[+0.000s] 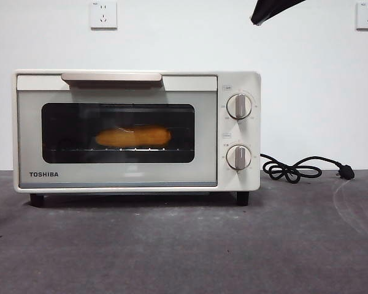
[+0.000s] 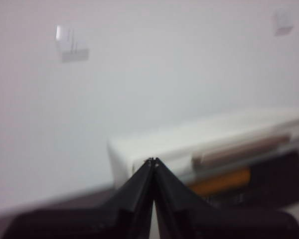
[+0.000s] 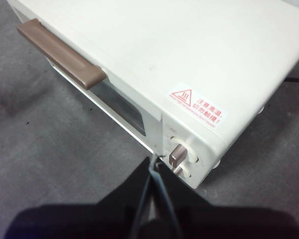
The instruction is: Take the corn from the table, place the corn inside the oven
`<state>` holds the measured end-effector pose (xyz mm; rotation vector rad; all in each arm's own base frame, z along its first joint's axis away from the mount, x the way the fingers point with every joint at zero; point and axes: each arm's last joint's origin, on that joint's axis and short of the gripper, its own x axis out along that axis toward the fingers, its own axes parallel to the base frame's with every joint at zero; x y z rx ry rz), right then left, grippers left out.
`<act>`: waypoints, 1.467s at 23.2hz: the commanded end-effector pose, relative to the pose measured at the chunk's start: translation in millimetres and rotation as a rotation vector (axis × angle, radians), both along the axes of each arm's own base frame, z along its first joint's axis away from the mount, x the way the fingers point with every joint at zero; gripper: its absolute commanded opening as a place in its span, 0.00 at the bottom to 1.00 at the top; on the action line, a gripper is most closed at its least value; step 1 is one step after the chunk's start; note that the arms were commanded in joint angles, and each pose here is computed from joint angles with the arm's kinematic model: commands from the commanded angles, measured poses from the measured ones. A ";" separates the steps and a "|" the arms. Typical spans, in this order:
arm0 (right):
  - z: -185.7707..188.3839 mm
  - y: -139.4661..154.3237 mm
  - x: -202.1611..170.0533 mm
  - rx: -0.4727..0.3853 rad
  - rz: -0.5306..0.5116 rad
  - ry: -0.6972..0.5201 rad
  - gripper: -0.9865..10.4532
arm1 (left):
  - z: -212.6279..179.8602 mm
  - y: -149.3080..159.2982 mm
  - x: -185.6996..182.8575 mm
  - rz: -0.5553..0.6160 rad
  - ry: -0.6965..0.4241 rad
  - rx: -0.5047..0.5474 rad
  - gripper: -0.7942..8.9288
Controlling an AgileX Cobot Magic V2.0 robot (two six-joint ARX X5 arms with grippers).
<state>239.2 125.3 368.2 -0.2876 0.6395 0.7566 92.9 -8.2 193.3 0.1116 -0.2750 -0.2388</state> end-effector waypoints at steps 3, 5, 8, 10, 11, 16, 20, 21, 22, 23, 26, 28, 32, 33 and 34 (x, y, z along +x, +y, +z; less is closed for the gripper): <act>0.0 0.5 1.5 0.000 -0.007 -0.005 0.09 | -16.0 2.5 3.5 0.075 0.156 -0.038 0.08; 0.1 0.5 1.4 0.000 -0.007 -0.005 0.09 | -22.4 3.5 4.2 0.111 0.222 -0.041 0.08; 0.0 0.5 1.5 0.000 -0.007 -0.005 0.09 | -33.1 5.0 4.3 0.164 0.332 -0.040 0.08; 0.0 0.5 1.5 0.000 -0.007 -0.005 0.09 | -41.8 5.8 3.4 0.195 0.422 -0.033 0.08; 0.0 0.5 1.5 0.000 -0.007 -0.005 0.09 | -44.5 6.3 2.9 0.212 0.451 -0.031 0.08; -0.1 0.5 1.4 0.000 -0.007 -0.005 0.09 | -43.6 6.7 3.1 0.221 0.440 -0.027 0.08; 0.0 0.5 1.5 0.000 -0.008 -0.005 0.09 | -43.5 6.5 3.1 0.216 0.440 -0.031 0.08; 0.0 0.5 1.5 0.000 -0.008 -0.005 0.09 | -43.1 6.5 3.2 0.216 0.436 -0.033 0.08; 0.0 0.5 1.5 0.000 -0.008 -0.005 0.09 | -42.6 6.5 3.3 0.216 0.430 -0.033 0.08; 0.0 0.5 1.5 0.000 -0.008 -0.005 0.09 | -42.6 6.5 3.3 0.216 0.430 -0.033 0.08; -0.1 0.5 1.5 -0.001 -0.008 -0.005 0.09 | -42.6 6.5 3.3 0.217 0.430 -0.033 0.08; 0.0 0.5 1.5 0.000 -0.008 -0.005 0.09 | -42.6 6.5 3.3 0.217 0.430 -0.033 0.08; 0.0 0.5 1.5 0.000 -0.008 -0.005 0.09 | -42.7 6.5 3.3 0.217 0.431 -0.033 0.08; 0.0 0.5 1.5 0.000 -0.008 -0.005 0.09 | -42.7 6.5 3.4 0.217 0.432 -0.033 0.08; 0.0 0.5 1.5 0.000 -0.008 -0.005 0.09 | -42.8 6.5 3.4 0.217 0.433 -0.033 0.08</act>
